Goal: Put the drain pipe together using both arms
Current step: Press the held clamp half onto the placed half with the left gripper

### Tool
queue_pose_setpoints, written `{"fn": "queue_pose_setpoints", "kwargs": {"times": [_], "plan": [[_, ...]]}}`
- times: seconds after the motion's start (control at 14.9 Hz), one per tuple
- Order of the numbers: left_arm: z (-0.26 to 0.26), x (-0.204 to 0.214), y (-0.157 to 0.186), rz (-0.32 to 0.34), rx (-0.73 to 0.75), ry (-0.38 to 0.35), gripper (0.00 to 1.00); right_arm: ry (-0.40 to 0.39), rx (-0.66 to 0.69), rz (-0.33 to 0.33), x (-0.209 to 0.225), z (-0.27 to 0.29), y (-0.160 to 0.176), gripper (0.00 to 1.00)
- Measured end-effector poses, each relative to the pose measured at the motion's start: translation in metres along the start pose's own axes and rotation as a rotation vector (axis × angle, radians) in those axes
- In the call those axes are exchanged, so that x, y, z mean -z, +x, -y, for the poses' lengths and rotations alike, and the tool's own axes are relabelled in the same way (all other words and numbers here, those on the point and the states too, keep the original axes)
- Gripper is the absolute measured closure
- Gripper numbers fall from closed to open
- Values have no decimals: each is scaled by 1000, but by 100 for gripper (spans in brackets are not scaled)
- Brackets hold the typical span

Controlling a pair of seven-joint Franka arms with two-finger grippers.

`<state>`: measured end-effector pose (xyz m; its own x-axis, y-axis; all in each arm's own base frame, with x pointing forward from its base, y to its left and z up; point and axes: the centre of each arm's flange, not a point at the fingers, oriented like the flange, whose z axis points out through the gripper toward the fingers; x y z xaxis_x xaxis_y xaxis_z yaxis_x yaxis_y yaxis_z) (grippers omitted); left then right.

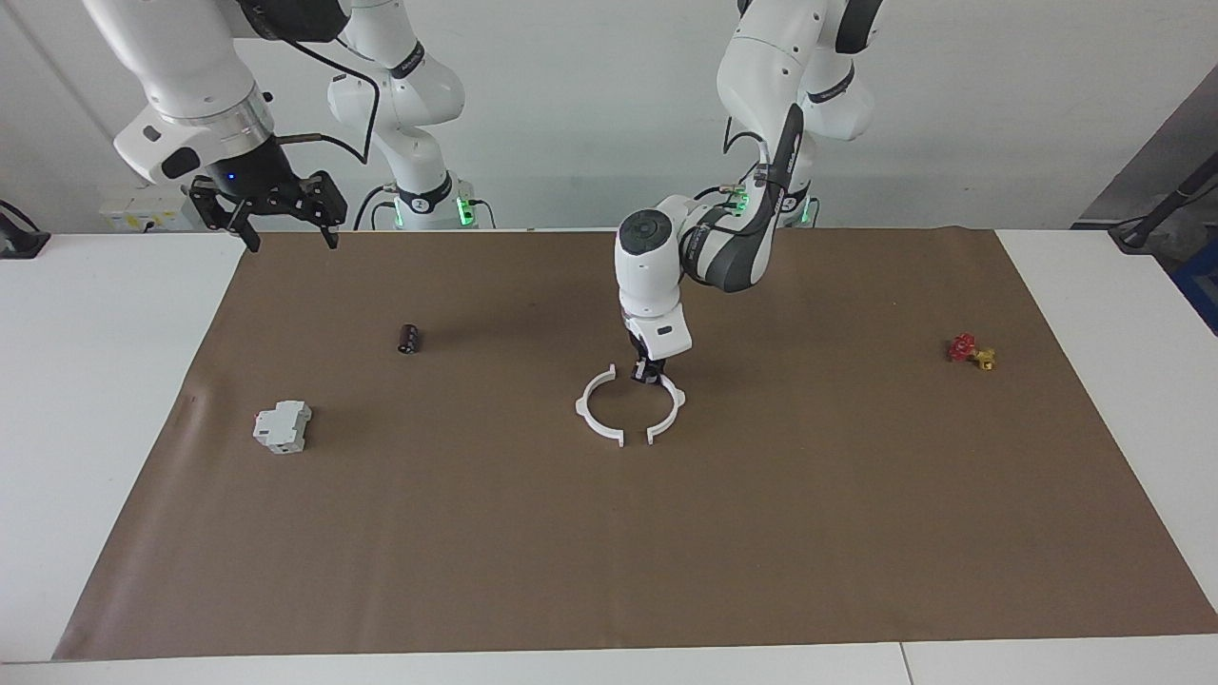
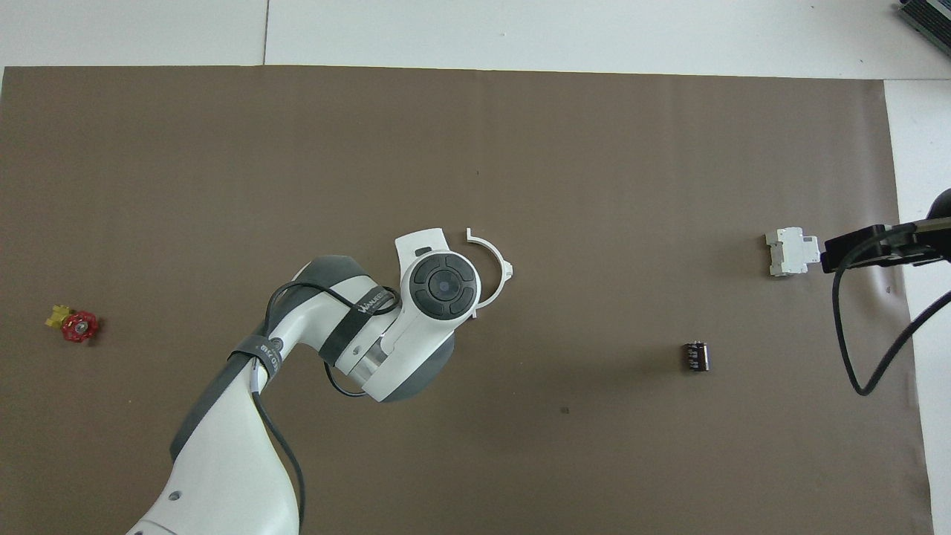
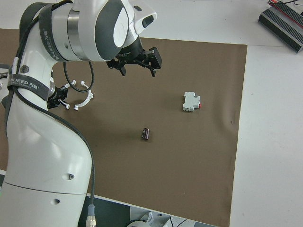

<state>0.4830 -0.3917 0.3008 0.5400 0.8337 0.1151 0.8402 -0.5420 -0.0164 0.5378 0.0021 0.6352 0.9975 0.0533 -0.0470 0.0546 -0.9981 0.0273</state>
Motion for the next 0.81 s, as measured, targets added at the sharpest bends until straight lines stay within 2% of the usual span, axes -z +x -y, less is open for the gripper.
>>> {"fn": "queue_pose_setpoints", "kwargs": {"times": [0.81], "plan": [[-5, 7, 5, -5, 9, -3, 93, 0, 0, 0, 0, 0, 0, 0]]}}
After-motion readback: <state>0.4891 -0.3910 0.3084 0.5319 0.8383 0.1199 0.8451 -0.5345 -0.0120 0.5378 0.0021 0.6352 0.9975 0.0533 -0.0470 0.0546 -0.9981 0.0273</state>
